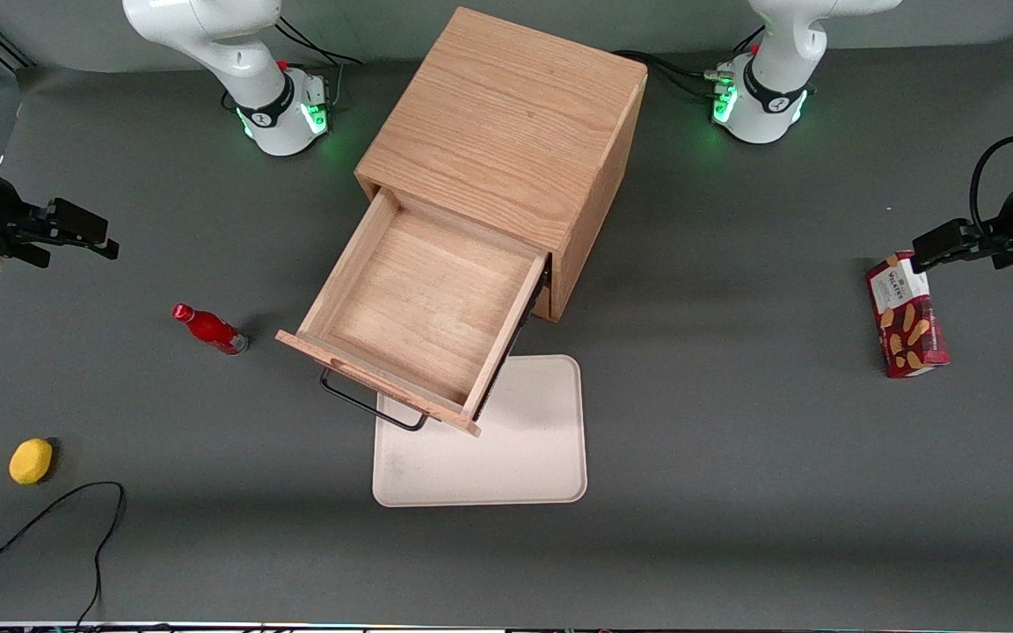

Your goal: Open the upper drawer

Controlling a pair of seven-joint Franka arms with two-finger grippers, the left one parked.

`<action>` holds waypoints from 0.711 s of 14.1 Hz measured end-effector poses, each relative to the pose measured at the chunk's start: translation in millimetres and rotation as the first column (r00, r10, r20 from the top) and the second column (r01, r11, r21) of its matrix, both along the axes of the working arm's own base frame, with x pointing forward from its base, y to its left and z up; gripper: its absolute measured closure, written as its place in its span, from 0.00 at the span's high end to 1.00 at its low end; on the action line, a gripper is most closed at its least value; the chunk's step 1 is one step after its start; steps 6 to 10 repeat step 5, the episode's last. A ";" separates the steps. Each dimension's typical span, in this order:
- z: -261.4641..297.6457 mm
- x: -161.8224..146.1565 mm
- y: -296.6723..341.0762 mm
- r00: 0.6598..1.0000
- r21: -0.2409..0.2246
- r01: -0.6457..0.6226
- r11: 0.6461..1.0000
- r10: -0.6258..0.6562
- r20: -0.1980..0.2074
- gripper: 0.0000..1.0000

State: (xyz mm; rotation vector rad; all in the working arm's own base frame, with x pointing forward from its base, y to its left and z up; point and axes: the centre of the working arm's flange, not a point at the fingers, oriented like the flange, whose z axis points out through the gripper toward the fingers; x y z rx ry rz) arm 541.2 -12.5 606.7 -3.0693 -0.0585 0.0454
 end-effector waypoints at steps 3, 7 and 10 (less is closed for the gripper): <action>-1.1 1.0 -0.9 1.000 0.000 0.002 1.000 -0.002 -0.002 1.00; -0.9 1.1 -2.1 1.000 0.000 0.004 1.000 -0.004 -0.001 1.00; -0.9 1.1 -2.1 1.000 0.000 0.004 1.000 -0.004 -0.001 1.00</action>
